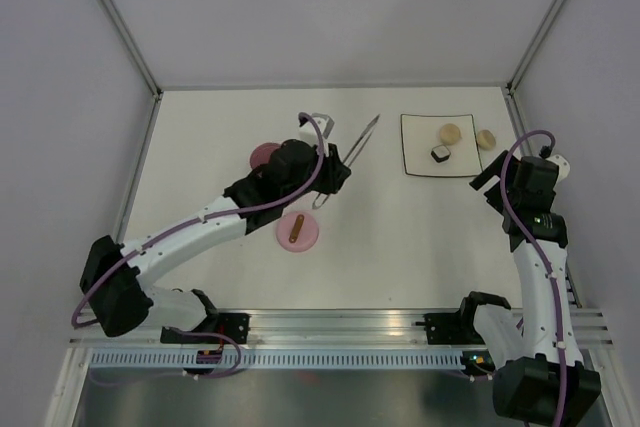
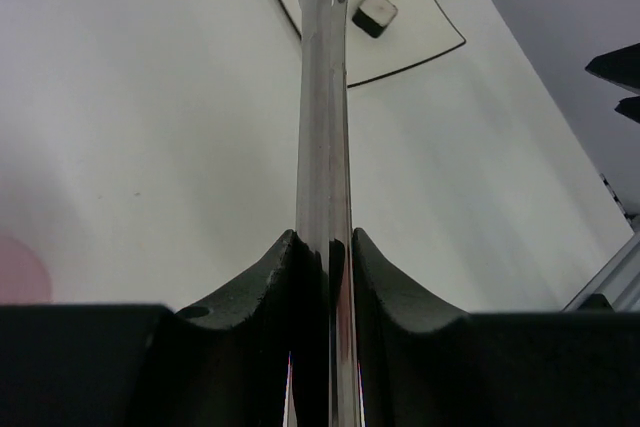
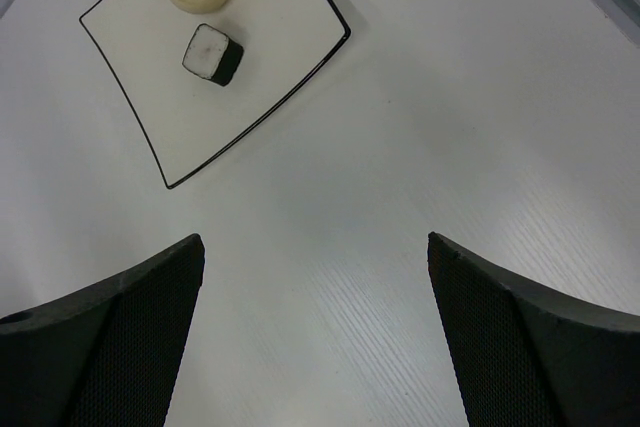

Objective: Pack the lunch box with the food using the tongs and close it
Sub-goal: Put down the clamp

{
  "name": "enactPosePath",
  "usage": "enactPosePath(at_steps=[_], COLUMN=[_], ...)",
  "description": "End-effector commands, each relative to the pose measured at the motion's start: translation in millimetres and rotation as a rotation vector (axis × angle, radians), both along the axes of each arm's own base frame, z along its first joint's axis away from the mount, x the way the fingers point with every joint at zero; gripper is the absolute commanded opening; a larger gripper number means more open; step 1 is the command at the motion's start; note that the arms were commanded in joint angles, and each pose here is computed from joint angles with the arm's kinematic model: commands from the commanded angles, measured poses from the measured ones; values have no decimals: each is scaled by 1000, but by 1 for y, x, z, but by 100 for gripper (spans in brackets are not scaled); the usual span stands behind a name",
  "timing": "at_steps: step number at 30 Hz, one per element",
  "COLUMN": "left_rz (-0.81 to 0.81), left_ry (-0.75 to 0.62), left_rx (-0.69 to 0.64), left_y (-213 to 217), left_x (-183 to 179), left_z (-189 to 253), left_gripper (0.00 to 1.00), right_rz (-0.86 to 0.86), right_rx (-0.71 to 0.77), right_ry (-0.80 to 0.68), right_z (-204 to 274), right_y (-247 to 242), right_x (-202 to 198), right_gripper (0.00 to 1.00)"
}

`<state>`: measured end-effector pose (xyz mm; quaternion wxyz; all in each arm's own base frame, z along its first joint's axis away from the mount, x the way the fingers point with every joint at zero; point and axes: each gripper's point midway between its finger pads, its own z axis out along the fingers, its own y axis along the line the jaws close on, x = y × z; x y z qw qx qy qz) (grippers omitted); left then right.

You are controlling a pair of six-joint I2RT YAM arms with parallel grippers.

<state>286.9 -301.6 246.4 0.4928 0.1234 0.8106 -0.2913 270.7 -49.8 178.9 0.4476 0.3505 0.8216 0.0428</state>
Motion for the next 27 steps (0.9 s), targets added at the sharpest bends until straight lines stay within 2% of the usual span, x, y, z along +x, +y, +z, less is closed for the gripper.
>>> enactPosePath(at_steps=[1,6,9,14,15,16,20,27], left_rz=[-9,44,77,144,168,178,215,246], left_ry=[-90,-43,-39,24,28,44,91,197], left_rx=[-162,-119,-134,-130,-155,-135,-164,-173], left_y=[-56,-119,-140,-176,-182,-188,-210,-228], left_x=[12,14,17,21,24,25,21,21], left_z=[44,1,-8,-60,-59,-79,-105,-149], left_gripper=[32,31,30,30,30,30,30,30], right_rz=[-32,-58,-83,-75,-64,-56,-31,13], right_rx=[-8,-17,-39,-5,4,11,0,8], right_ry=[-24,-12,-7,-39,-46,-45,-45,-23], right_z=[5,6,12,33,36,37,44,40], right_y=[-4,-8,-14,-7,-4,-2,0,6], right_x=[0,-2,-6,-8,-8,-8,-8,-7], right_gripper=[98,98,98,98,98,98,98,98])
